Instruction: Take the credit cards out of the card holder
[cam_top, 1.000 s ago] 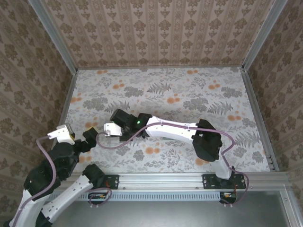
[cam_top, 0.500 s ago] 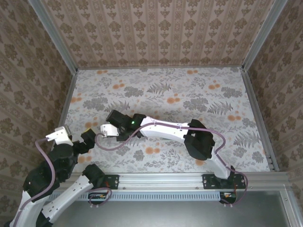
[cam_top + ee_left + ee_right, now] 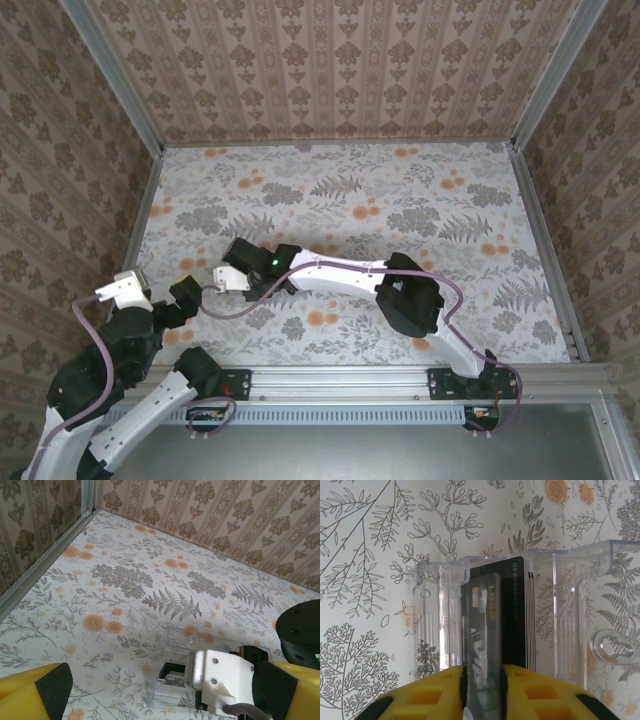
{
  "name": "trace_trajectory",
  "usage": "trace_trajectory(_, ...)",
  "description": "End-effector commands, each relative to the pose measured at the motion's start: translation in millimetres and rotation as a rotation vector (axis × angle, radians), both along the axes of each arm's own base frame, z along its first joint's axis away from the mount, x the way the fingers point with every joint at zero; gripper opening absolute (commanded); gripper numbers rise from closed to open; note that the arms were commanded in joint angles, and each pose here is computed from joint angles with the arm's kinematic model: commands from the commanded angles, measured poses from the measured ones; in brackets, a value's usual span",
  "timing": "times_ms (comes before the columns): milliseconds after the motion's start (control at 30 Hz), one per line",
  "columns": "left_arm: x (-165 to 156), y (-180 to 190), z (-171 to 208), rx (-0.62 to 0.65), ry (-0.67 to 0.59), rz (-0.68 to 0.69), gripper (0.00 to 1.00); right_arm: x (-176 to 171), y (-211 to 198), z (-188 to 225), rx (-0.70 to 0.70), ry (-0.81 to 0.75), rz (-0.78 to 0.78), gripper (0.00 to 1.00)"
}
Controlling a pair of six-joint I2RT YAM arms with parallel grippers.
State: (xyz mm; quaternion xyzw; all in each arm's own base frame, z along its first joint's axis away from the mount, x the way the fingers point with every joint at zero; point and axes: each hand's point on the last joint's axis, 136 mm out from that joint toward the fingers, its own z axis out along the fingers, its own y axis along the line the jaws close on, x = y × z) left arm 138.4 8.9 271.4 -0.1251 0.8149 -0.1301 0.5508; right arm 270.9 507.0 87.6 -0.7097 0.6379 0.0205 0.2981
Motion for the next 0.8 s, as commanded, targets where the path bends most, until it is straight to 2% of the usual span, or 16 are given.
trace_trajectory(0,-1,1,7,-0.037,-0.027,0.004,1.00,8,-5,-12,-0.032,-0.013,-0.043,0.29)
trace_trajectory(267,-1,0,7,-0.040,-0.028,0.001,1.00,20,-2,3,0.022,-0.062,-0.083,0.31)
trace_trajectory(767,0,-1,5,-0.035,-0.024,-0.005,1.00,16,-1,29,0.107,-0.076,-0.084,0.32)
